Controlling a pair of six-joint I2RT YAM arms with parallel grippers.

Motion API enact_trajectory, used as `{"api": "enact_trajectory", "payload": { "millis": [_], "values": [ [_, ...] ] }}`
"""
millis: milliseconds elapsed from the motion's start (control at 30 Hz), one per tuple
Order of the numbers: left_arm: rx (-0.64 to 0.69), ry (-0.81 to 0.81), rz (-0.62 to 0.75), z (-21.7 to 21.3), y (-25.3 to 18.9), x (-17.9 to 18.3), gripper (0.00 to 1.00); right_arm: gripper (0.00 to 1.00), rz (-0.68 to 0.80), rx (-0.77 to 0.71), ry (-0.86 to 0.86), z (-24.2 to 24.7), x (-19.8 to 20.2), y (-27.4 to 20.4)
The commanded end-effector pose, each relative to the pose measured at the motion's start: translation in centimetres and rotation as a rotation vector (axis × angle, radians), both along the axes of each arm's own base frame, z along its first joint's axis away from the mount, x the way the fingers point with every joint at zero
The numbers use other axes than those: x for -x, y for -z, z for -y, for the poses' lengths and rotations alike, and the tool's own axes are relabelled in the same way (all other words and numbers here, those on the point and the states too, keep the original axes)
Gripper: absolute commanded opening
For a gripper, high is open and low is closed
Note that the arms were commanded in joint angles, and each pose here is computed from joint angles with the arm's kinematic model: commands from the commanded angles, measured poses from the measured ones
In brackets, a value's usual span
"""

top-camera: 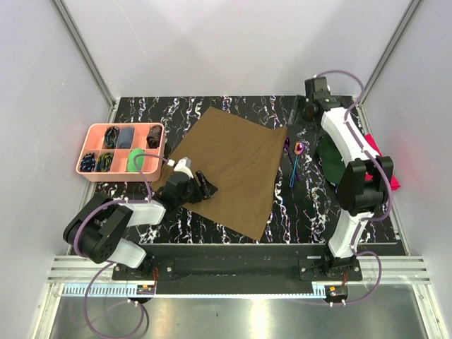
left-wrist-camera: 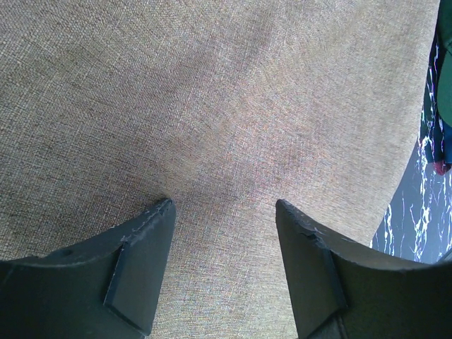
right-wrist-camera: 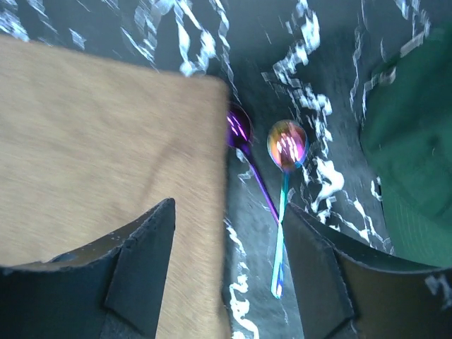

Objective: Fold the napkin, place the utensils inside, and roll it up
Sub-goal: Flatten the napkin out

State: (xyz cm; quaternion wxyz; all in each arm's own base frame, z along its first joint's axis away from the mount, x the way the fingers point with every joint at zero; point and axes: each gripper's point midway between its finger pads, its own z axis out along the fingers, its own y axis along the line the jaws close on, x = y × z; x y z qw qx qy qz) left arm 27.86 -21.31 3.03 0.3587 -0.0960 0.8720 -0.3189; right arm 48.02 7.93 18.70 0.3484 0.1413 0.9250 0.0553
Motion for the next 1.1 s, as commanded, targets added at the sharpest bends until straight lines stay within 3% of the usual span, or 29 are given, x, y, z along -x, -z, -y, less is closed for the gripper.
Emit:
{"api": "enact_trajectory", "payload": {
  "millis": [0, 267, 667, 867, 1033, 1067],
  "values": [
    [-0.156, -0.016, -0.133, -2.8, 4.1, 2.4, 0.65, 0.71, -0.185, -0.049, -0.029, -0.7, 3.9, 6.1],
    [-0.196, -0.062, -0.140, -5.4, 4.0, 1.1, 0.65, 0.69, -0.231, -0.387, -0.164, -6.5, 7.4, 11.9],
    [-0.187, -0.093, -0.152, -7.4, 4.4, 0.6, 0.65, 0.66, -0.266, -0.449, -0.186, -9.1, 4.5, 15.0],
    [-0.178, -0.090, -0.154, -7.8, 4.6, 0.6, 0.65, 0.45, -0.244, -0.498, -0.225, -11.3, 2.1, 14.4],
    [-0.169, -0.092, -0.154, -7.9, 4.6, 0.5, 0.65, 0.07, -0.183, -0.524, -0.243, -12.6, -0.3, 11.1],
    [-0.166, -0.092, -0.156, -7.9, 4.6, 0.5, 0.65, 0.05, -0.173, -0.510, -0.236, -12.3, -0.4, 10.4]
  ]
}}
